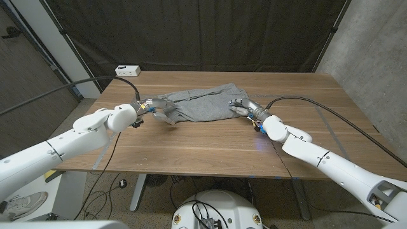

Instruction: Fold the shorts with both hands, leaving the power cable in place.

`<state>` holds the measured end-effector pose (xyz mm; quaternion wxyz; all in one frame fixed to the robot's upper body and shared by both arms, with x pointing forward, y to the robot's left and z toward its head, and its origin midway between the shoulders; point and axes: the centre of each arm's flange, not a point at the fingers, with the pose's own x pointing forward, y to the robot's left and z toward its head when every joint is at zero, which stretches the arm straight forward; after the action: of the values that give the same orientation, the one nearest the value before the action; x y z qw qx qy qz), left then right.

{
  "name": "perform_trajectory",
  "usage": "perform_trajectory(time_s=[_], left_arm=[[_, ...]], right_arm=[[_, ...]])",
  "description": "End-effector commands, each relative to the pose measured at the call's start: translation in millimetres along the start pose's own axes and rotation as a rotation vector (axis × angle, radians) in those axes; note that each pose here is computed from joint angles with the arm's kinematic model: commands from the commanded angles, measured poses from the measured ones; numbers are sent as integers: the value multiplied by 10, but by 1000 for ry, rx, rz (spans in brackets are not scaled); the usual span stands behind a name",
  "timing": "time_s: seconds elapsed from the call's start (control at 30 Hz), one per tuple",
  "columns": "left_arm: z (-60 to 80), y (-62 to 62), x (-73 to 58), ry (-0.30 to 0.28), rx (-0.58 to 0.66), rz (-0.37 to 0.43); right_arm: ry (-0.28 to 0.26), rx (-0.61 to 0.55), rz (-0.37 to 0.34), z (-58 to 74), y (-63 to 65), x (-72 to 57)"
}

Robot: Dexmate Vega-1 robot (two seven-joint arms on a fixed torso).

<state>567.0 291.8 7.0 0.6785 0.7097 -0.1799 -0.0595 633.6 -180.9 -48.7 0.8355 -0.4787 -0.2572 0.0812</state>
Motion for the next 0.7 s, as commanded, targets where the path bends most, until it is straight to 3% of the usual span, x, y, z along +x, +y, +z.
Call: perform_trajectory(time_s=[0.03, 0.4, 0.7], left_arm=[[13, -57, 76, 22, 73, -17], [14, -131, 151, 40, 111, 3], [43, -206, 235, 59, 162, 32]], right_arm=[[15, 53, 23, -66, 82, 21], [10, 53, 41, -74, 124, 49], [28, 42, 106, -99, 140, 71]])
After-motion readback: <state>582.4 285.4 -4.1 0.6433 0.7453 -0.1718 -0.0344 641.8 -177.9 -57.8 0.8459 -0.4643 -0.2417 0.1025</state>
